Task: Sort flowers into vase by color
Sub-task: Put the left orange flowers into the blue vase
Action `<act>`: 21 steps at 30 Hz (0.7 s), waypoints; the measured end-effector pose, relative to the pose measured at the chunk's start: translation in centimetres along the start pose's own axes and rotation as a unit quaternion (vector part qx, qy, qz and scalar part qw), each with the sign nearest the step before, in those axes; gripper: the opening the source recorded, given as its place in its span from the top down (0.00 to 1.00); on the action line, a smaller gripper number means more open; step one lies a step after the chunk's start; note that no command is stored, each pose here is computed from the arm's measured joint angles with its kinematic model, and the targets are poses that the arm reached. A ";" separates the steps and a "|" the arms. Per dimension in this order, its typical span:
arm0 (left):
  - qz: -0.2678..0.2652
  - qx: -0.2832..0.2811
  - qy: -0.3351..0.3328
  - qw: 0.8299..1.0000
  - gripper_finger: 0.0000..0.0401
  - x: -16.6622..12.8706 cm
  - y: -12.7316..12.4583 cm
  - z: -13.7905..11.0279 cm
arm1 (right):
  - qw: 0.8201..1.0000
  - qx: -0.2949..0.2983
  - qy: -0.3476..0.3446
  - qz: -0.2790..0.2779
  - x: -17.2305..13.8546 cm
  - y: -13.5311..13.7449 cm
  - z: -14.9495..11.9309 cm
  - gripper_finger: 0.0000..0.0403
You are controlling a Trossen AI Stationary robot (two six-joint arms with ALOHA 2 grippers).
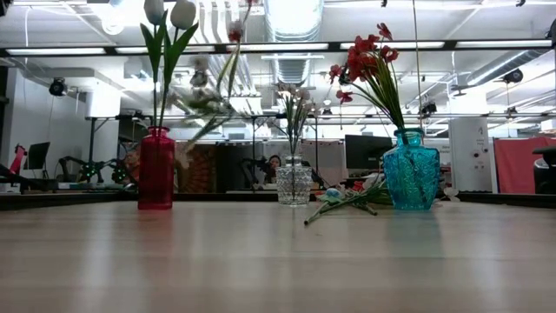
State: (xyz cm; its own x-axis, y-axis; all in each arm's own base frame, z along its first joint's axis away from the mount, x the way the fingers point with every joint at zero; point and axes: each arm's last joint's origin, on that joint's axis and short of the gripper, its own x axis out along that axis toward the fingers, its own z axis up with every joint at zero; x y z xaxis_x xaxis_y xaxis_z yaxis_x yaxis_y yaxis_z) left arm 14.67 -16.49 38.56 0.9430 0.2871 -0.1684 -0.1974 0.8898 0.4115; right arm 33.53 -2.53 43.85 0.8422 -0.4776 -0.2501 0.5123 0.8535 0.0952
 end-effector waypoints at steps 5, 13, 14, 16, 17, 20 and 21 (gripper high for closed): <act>0.005 0.018 0.007 1.000 0.28 0.8 -2.3 -0.3 | 0.999 -0.002 0.016 0.033 -0.8 0.3 1.0 0.96; 0.015 0.011 0.021 1.000 0.28 1.9 -4.9 -1.1 | 0.998 -0.001 0.014 0.057 -1.4 1.1 1.2 0.96; 0.015 0.012 0.023 1.000 0.28 2.1 -5.4 -1.2 | 0.998 -0.001 0.016 0.065 -1.5 1.1 1.2 0.96; 0.016 0.014 0.026 0.999 0.28 2.4 -6.2 -1.5 | 0.997 0.001 0.015 0.075 -1.8 1.2 1.3 0.96; 0.017 0.016 0.028 0.999 0.28 2.5 -6.5 -1.6 | 0.997 0.002 0.013 0.078 -2.1 1.2 1.4 0.96; 0.019 0.019 0.030 0.999 0.28 2.8 -7.3 -1.7 | 0.996 0.006 0.002 0.091 -3.0 1.1 1.9 0.96; 0.020 0.018 0.030 0.999 0.28 2.9 -7.5 -1.7 | 0.996 0.007 0.000 0.093 -3.3 1.1 2.0 0.96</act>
State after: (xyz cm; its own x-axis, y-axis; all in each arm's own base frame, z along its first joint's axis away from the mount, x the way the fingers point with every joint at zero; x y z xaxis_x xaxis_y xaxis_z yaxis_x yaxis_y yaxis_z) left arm 18.42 -21.73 33.49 0.9166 0.3433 -0.2051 -0.2227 0.8642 0.4512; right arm 31.63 -0.46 46.76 0.9227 -0.3122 -0.2262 0.3501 0.9241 0.1529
